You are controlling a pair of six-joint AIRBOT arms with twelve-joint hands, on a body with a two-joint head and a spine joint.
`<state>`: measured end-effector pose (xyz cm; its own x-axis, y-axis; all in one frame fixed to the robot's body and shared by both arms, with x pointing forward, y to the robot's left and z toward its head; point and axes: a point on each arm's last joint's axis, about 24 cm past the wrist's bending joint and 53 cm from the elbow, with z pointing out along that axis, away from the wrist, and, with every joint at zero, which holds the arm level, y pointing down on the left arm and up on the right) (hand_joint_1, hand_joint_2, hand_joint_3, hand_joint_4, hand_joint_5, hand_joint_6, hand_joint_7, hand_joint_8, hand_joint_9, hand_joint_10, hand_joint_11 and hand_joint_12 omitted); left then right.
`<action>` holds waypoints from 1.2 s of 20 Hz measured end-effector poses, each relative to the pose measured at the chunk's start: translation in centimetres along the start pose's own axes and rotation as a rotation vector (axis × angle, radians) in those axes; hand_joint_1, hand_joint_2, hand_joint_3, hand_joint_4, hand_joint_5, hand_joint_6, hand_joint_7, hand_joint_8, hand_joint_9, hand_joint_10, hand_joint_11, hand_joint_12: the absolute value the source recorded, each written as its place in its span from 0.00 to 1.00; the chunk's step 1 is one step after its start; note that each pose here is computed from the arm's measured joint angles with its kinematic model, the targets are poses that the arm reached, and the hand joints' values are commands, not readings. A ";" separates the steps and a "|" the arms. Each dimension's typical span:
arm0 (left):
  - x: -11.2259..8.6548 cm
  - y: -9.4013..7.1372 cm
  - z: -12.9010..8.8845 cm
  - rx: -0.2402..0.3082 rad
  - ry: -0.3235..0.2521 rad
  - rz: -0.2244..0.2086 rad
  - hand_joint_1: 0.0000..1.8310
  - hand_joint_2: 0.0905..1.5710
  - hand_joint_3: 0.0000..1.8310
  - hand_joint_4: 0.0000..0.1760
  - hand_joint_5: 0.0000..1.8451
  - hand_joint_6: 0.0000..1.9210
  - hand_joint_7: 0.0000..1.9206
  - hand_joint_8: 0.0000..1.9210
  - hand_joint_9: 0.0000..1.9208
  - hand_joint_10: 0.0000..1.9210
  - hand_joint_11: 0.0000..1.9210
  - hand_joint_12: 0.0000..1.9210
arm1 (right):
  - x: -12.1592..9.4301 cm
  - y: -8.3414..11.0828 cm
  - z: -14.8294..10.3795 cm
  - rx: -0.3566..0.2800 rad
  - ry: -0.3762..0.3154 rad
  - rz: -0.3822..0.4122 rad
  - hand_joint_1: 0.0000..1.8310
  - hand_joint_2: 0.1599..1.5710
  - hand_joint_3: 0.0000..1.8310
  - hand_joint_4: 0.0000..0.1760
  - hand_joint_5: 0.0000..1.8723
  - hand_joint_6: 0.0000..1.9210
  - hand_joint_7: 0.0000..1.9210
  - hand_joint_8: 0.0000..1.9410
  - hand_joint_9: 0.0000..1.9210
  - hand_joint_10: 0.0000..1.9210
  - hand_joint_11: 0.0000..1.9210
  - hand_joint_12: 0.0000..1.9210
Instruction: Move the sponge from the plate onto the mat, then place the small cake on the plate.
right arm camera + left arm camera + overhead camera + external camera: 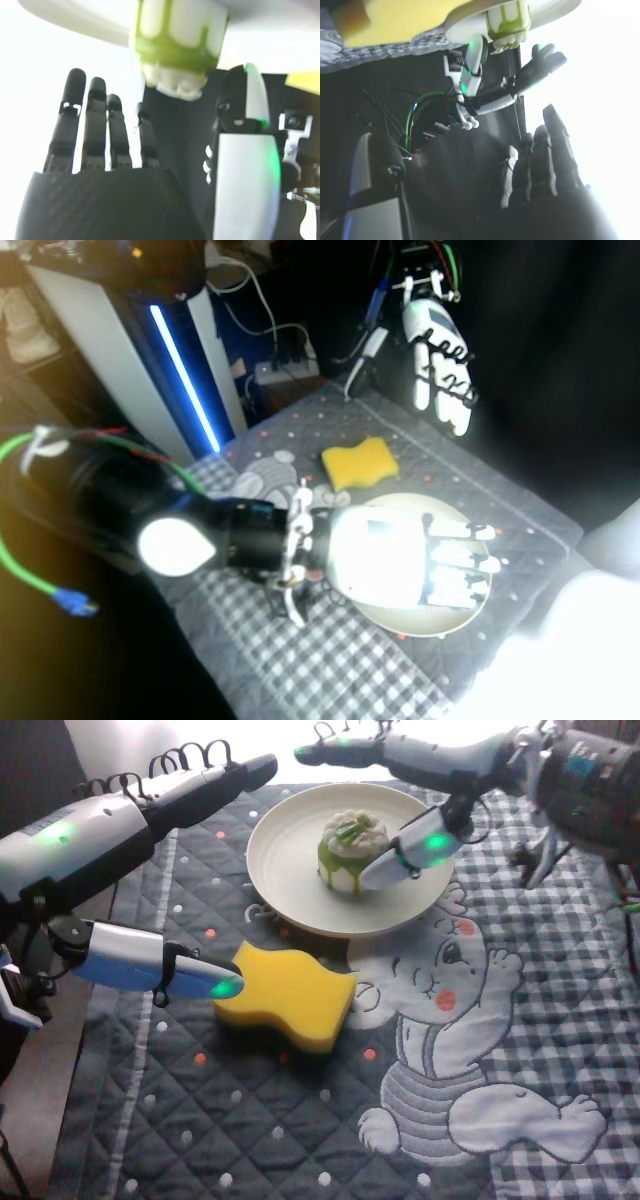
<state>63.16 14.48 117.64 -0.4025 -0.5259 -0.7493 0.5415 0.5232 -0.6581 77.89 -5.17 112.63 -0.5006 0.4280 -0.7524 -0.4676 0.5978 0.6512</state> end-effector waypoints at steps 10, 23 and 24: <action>-1.0 0.4 -1.4 -0.018 -0.035 -0.019 0.47 0.48 0.00 0.70 0.00 0.00 0.00 0.00 0.00 0.00 0.00 0.00 | -9.6 2.9 -10.9 -0.122 -0.171 -0.008 0.42 0.47 0.00 0.74 0.07 0.00 0.08 0.00 0.06 0.00 0.04 0.03; -5.3 -1.3 -6.6 0.035 -0.239 -0.058 0.47 0.50 0.00 0.73 0.00 0.00 0.00 0.00 0.00 0.00 0.00 0.00 | -8.8 2.5 -25.7 -0.145 -0.380 0.090 0.45 0.45 0.00 0.85 0.07 0.01 0.08 0.01 0.05 0.01 0.00 0.00; -5.1 -1.3 -6.7 0.028 -0.239 -0.065 0.48 0.50 0.00 0.71 0.00 0.00 0.00 0.00 0.00 0.00 0.00 0.00 | -8.9 2.0 -27.1 -0.131 -0.421 0.112 0.45 0.45 0.00 0.97 0.07 0.01 0.08 0.01 0.05 0.00 0.00 0.00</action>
<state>59.58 21.00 121.81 -0.2527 -0.7032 -0.6646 0.5422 0.4660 -0.6992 61.66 -26.15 123.32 -0.2259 0.7395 -0.6341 -0.5292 0.4533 0.7172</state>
